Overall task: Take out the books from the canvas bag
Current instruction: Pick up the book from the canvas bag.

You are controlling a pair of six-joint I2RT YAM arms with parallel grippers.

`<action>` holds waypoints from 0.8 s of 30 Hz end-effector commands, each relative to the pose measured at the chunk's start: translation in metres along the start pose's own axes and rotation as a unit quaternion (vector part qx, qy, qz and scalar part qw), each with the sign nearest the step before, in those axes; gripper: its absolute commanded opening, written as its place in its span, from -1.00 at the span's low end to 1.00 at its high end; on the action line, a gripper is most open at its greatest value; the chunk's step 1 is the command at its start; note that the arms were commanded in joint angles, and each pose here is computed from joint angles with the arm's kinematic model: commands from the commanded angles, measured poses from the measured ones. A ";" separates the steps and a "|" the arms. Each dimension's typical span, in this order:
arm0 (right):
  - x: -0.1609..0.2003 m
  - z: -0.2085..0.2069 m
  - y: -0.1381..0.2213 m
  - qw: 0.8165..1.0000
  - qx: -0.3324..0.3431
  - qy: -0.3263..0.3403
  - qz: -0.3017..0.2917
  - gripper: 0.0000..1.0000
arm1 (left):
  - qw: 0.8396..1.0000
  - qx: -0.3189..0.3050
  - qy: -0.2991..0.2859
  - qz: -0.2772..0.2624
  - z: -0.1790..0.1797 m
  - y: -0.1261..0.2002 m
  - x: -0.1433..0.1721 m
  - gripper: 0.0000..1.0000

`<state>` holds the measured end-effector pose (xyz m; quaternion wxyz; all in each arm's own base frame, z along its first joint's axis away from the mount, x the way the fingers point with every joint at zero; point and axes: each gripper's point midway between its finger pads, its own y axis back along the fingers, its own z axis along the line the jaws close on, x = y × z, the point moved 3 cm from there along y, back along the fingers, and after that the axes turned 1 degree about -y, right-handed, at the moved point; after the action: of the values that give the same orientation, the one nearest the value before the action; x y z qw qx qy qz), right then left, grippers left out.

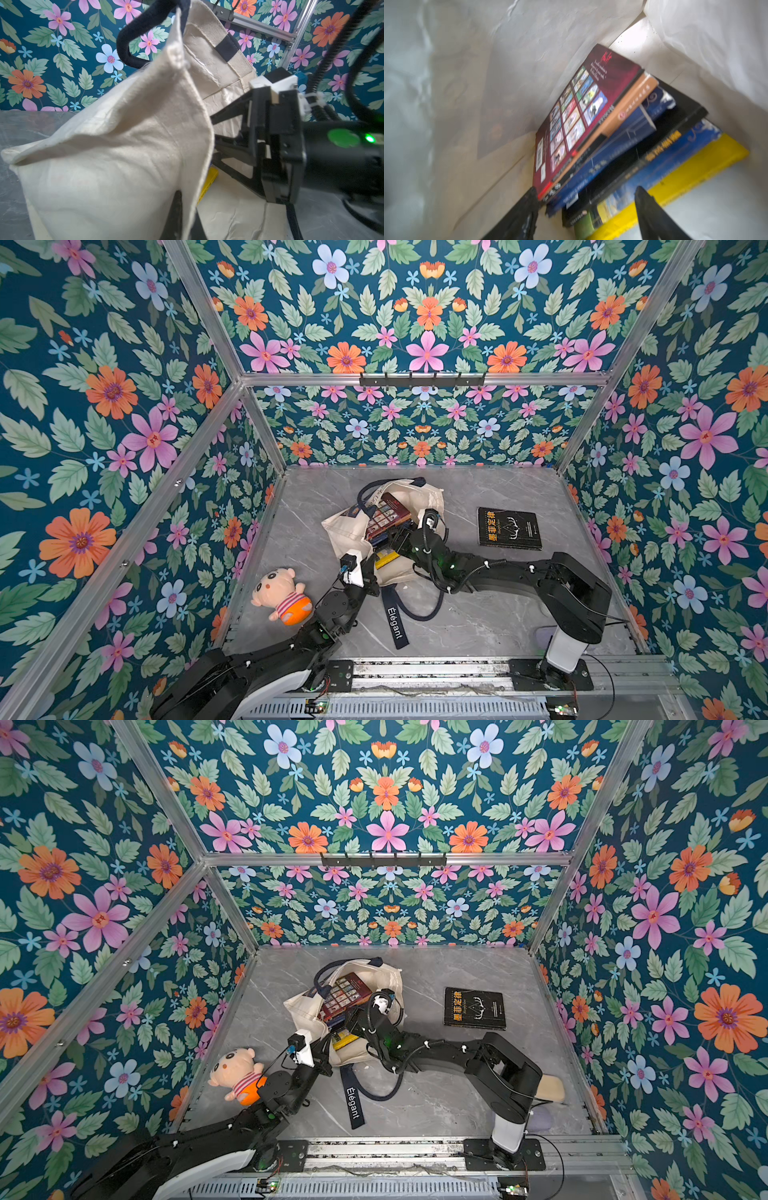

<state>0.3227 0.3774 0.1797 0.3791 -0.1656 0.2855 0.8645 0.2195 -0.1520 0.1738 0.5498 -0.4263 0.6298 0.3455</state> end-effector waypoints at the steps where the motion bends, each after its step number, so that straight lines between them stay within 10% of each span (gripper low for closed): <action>1: 0.000 0.005 -0.004 1.000 0.008 -0.006 0.018 0.41 | 0.999 0.035 0.001 -0.028 -0.005 0.009 -0.003 -1.00; 8: 0.004 -0.033 -0.018 0.997 0.037 -0.069 0.028 0.03 | 0.999 0.045 -0.005 -0.028 -0.009 0.009 -0.003 -1.00; 24: -0.018 -0.037 -0.032 0.998 0.018 -0.060 -0.026 -0.11 | 0.997 0.074 -0.013 -0.028 -0.019 0.010 -0.004 -1.00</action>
<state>0.3540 0.3644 0.1300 0.3938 -0.0887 0.2981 0.8650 0.2149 -0.1621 0.1759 0.5748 -0.4017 0.6325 0.3290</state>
